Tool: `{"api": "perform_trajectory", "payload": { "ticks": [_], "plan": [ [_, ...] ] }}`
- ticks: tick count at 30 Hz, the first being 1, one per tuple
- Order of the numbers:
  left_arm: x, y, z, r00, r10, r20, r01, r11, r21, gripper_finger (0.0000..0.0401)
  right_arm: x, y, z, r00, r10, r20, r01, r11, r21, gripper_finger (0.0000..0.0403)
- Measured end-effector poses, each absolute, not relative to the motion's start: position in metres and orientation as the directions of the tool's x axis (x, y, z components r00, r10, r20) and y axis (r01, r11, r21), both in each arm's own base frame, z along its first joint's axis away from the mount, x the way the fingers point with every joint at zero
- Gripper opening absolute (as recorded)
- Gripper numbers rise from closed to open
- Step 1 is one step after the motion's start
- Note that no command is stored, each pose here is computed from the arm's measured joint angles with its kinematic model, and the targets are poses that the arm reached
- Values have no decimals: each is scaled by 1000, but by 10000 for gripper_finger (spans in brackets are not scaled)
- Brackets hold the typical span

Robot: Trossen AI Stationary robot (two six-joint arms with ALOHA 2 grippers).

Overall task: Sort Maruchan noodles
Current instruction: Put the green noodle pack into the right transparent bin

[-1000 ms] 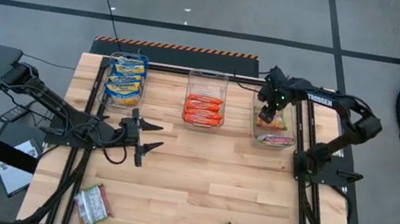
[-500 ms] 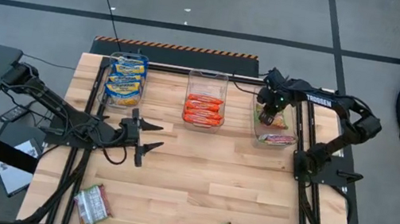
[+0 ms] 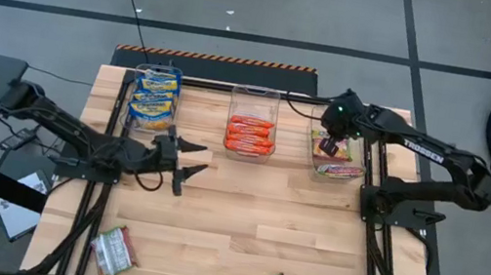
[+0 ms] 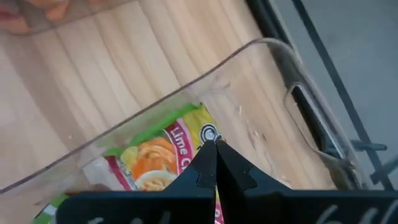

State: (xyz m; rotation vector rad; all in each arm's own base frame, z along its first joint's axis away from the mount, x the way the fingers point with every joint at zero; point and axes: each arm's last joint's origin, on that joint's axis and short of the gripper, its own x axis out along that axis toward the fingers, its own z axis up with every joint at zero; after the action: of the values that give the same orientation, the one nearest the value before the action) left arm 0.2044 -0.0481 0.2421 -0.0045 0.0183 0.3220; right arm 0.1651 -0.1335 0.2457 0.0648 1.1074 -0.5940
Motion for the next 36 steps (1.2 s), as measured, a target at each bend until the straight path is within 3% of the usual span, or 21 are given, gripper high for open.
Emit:
{"api": "perform_trajectory", "payload": {
  "ticks": [5,14,19,23,30,36],
  "plan": [
    [214,-43,241,976,219,20,-219,976,-23,236,160,-144,241,272,-411,-870,537,815,-218,32],
    [215,-52,232,982,184,-44,-184,983,1,236,159,-178,204,138,-188,-972,440,891,-110,183],
    [214,-54,232,981,187,-51,-187,982,10,236,165,-204,194,60,-121,-991,472,878,-79,233],
    [214,-53,231,980,189,-59,-188,982,14,236,166,-223,185,13,-71,-997,579,814,-51,231],
    [214,-53,229,979,191,-73,-189,982,26,236,166,-227,167,-66,28,-997,605,796,-18,193],
    [214,-52,229,974,216,-72,-214,976,28,236,167,-227,170,-43,-17,-999,609,792,-40,106]
  ]
}}
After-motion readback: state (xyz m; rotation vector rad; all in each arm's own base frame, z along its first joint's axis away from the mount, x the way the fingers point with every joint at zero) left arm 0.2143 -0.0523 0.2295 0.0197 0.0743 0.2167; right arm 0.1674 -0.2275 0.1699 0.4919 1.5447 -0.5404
